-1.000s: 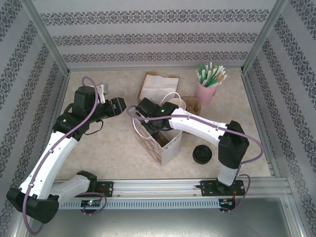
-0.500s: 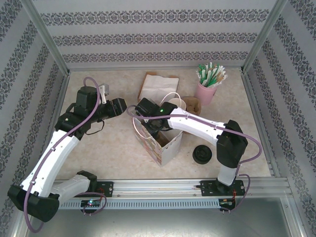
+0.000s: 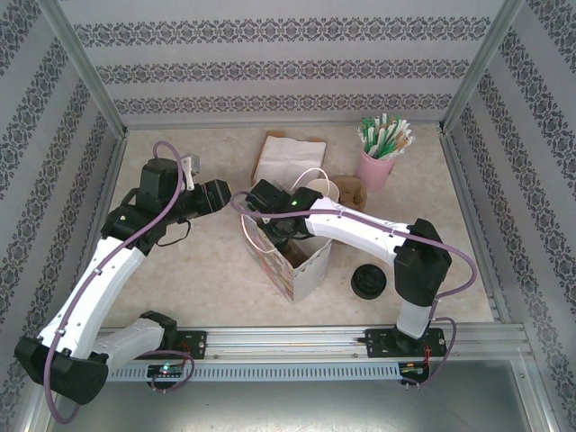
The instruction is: Pack the takeout coffee
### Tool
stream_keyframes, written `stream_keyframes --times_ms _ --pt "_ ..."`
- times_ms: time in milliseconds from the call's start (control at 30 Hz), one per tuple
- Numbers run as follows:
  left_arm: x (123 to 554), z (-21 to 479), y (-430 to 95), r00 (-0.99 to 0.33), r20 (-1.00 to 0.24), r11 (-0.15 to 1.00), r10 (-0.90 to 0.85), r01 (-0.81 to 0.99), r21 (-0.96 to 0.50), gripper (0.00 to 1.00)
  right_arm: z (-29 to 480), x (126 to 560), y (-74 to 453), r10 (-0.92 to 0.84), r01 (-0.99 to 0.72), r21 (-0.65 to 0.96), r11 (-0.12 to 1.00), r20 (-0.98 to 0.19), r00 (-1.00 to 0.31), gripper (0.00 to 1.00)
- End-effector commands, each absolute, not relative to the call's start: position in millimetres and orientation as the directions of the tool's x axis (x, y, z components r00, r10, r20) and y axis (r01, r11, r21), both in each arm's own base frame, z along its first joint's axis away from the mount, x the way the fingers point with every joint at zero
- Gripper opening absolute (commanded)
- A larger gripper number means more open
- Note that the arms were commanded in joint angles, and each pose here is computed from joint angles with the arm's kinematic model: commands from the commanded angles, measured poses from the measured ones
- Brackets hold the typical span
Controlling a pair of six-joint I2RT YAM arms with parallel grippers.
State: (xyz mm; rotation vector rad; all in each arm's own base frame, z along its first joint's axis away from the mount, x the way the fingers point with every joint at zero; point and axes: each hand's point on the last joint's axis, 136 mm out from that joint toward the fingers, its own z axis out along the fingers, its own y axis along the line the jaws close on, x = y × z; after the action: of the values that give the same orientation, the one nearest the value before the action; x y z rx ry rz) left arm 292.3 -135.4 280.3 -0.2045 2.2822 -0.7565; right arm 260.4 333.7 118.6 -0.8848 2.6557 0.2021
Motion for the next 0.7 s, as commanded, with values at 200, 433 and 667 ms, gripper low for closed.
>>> stream_keyframes --times_ms 200,433,667 --pt "293 280 -140 -0.738 -0.579 0.808 -0.347 0.079 -0.584 0.61 25 204 264 -0.579 -0.584 -0.094 0.807 0.070 -0.812 0.61" --pt "293 280 -141 -0.741 -0.574 0.806 -0.348 0.077 -0.587 0.61 81 231 296 -0.551 -0.553 -0.031 0.833 -0.140 -0.823 0.69" --pt "293 279 -142 -0.746 -0.570 0.802 -0.346 0.080 -0.591 0.61 122 244 311 -0.513 -0.532 0.005 0.847 -0.257 -0.819 0.83"
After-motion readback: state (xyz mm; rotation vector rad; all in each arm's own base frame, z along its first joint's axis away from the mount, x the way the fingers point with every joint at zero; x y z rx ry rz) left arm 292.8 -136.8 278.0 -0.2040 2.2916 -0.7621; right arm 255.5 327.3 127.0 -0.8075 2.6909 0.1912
